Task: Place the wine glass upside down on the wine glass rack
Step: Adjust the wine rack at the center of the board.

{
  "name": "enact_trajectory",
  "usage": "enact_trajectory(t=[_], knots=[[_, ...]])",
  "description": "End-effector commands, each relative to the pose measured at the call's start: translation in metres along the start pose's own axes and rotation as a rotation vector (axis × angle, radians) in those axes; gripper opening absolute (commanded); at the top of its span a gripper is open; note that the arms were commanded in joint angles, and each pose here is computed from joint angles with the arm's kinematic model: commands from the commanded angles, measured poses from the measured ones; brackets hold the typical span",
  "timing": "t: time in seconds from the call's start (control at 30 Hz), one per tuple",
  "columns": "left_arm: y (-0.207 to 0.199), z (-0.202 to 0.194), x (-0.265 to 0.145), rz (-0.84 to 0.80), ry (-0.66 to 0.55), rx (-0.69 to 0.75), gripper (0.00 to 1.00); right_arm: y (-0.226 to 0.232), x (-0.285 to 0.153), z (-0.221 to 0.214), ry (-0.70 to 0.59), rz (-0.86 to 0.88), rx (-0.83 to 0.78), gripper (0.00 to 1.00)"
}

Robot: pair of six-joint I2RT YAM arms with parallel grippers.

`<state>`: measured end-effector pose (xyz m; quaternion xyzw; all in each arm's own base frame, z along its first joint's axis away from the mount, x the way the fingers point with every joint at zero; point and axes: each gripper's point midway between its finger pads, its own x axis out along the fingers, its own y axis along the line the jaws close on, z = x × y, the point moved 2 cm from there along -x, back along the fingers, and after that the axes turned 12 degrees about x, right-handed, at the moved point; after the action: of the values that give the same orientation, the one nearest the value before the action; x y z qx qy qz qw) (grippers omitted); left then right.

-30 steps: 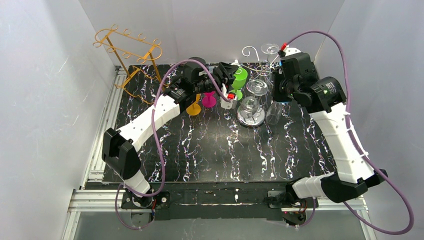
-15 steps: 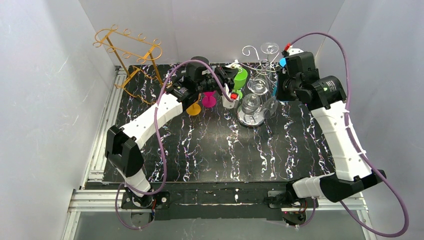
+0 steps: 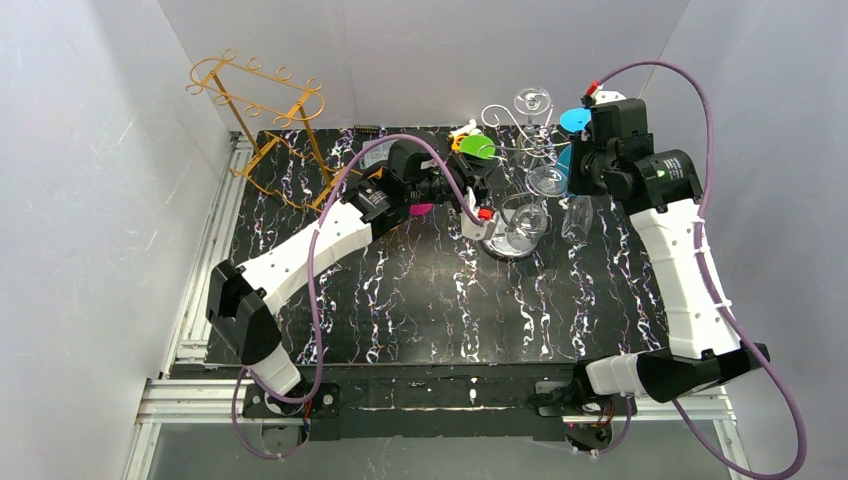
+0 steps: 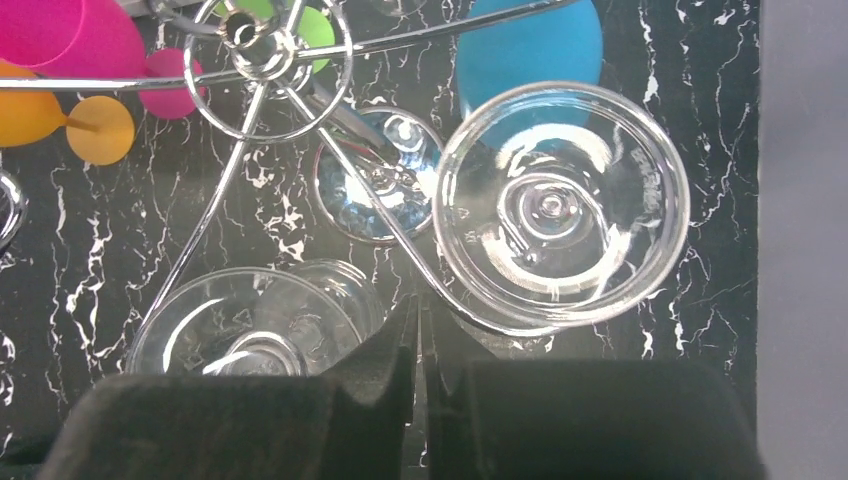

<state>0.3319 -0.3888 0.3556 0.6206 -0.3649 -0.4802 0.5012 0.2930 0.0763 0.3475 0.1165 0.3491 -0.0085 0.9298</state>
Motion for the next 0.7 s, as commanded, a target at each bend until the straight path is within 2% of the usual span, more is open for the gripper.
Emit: enact_trajectory(t=[0.0, 0.1, 0.23, 0.33, 0.43, 0.53, 0.67], knots=[[0.027, 0.029, -0.025, 0.042, -0.040, -0.050, 0.04, 0.001, 0.003, 0.024, -0.090, -0.005, 0.002, 0.13], [0.025, 0.032, -0.029, 0.034, -0.033, -0.080, 0.12, -0.001, 0.001, 0.025, -0.097, -0.012, 0.000, 0.13], [0.026, 0.031, -0.035, 0.042, -0.008, -0.166, 0.36, -0.003, -0.009, 0.030, -0.116, -0.017, 0.003, 0.14], [0.032, 0.032, -0.043, 0.063, 0.006, -0.240, 0.54, -0.003, -0.022, 0.036, -0.145, -0.011, 0.018, 0.22], [0.037, 0.031, -0.054, 0.104, 0.046, -0.308, 0.59, 0.003, -0.034, 0.040, -0.158, 0.039, 0.024, 0.25], [0.036, 0.023, -0.074, 0.108, 0.148, -0.432, 0.61, 0.011, -0.045, 0.040, -0.143, 0.097, 0.020, 0.28], [0.022, 0.001, -0.106, 0.124, 0.332, -0.697, 0.68, 0.018, -0.064, 0.044, -0.161, 0.158, 0.027, 0.31]])
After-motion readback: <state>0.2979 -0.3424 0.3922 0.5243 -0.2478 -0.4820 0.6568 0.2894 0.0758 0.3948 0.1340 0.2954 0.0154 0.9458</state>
